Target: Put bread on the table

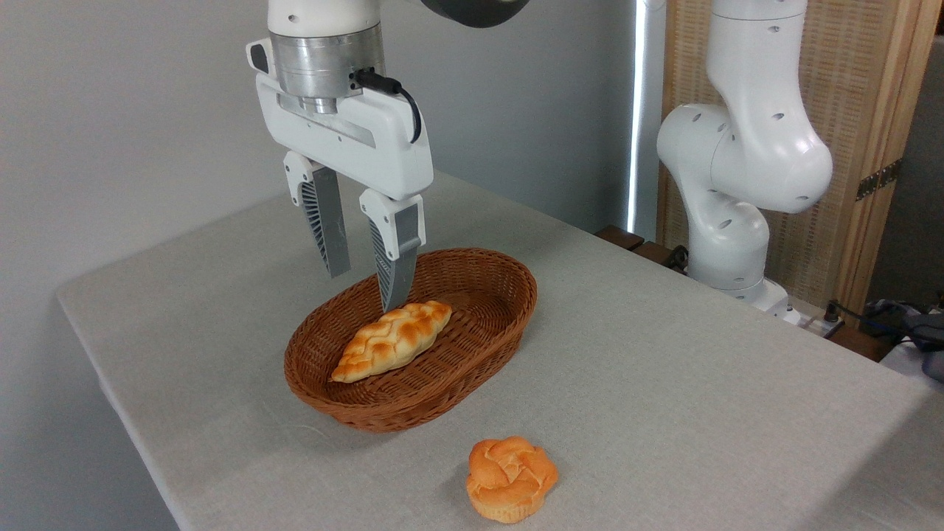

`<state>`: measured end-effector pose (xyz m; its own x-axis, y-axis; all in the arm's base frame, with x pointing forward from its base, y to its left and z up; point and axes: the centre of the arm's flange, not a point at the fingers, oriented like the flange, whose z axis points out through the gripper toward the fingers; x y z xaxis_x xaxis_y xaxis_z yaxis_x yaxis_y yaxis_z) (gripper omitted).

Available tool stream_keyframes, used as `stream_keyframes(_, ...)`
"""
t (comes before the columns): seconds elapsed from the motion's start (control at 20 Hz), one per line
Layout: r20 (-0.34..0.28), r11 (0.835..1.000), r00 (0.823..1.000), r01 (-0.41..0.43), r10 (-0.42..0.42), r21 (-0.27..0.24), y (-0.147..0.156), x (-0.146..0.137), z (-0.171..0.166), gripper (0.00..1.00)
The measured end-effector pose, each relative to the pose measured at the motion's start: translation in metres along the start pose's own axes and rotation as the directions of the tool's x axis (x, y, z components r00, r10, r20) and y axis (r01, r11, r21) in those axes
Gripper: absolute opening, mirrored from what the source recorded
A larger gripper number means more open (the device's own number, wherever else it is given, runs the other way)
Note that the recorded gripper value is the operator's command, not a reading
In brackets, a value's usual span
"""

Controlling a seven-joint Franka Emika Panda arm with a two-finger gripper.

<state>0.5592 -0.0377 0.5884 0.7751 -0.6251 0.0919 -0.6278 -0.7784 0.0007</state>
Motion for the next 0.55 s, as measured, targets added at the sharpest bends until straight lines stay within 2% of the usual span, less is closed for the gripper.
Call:
stream_keyframes(0.25,0.026,1.0,1.0,-0.005,0.005,0.001,0.0008,-0.0021,0.0018,1.0)
stream_keyframes(0.4,0.054,1.0,0.999,-0.005,0.006,-0.016,0.0028,-0.0052,0.0046,1.0)
stream_keyframes(0.55,0.057,1.0,0.998,-0.005,0.006,-0.018,0.003,-0.0055,0.0049,1.0)
